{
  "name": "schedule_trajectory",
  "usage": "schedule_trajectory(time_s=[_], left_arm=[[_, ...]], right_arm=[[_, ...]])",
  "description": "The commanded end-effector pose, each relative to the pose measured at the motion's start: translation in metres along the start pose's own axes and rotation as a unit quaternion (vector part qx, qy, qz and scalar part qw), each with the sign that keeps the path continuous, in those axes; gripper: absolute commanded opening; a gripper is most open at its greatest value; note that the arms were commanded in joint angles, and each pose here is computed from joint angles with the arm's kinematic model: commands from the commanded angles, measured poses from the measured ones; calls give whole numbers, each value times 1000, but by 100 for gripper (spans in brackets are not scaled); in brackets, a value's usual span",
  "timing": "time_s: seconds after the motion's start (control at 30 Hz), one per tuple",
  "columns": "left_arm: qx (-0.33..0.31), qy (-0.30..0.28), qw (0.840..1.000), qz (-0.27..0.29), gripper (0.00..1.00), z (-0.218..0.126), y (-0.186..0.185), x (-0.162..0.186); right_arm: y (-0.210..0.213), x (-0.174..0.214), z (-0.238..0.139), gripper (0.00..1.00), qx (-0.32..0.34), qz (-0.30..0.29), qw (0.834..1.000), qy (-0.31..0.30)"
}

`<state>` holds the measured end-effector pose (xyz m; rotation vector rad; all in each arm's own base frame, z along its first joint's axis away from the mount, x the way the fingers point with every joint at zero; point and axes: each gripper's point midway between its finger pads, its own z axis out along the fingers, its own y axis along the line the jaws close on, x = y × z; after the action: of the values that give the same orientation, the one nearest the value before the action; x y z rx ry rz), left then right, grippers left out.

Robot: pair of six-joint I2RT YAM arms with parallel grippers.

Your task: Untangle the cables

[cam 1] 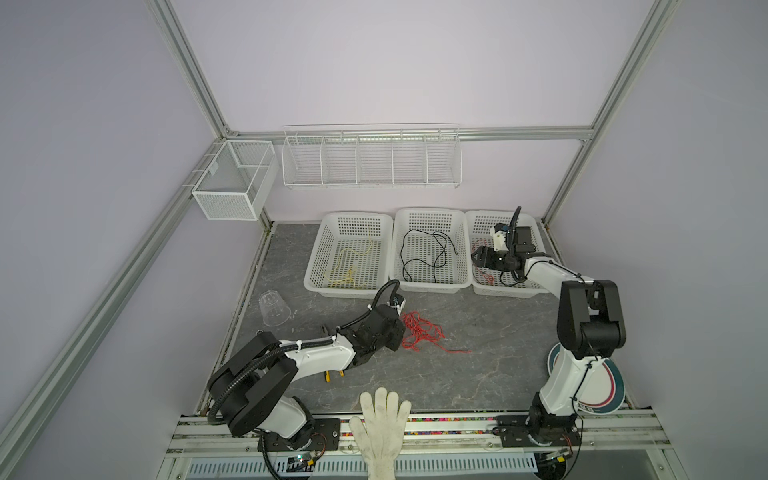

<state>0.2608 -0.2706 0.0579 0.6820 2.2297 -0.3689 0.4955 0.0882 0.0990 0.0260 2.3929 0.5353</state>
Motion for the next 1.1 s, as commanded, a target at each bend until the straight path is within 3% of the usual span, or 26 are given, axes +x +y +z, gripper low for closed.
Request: schedule_trajectory(time_s=[0.0,0.17,0.23,0.43,0.6,1.07], left_arm=[[-9,-14,1000,-4,0,-5,5,-3],[-13,-23,1000,-8,0,-9,7,-4],[-11,-30,999,-9,0,-11,7,-5],[-7,-47,999,-7,0,-15,6,-14],[-2,-49,999,-7,0,-15,4,-15],[3,-54,999,-10,0,-15,3,-16]], right_arm=[[-5,1,-9,72,29,10,1000,-6],[-35,-1,-46,75,143,31,988,-45],[-37,-1,-61,76,157,31,985,-59],[-15,-2,-90,80,118,15,990,-75],[-17,-1,-105,81,107,40,991,-64],[33,-21,-164,85,0,25,989,-143]])
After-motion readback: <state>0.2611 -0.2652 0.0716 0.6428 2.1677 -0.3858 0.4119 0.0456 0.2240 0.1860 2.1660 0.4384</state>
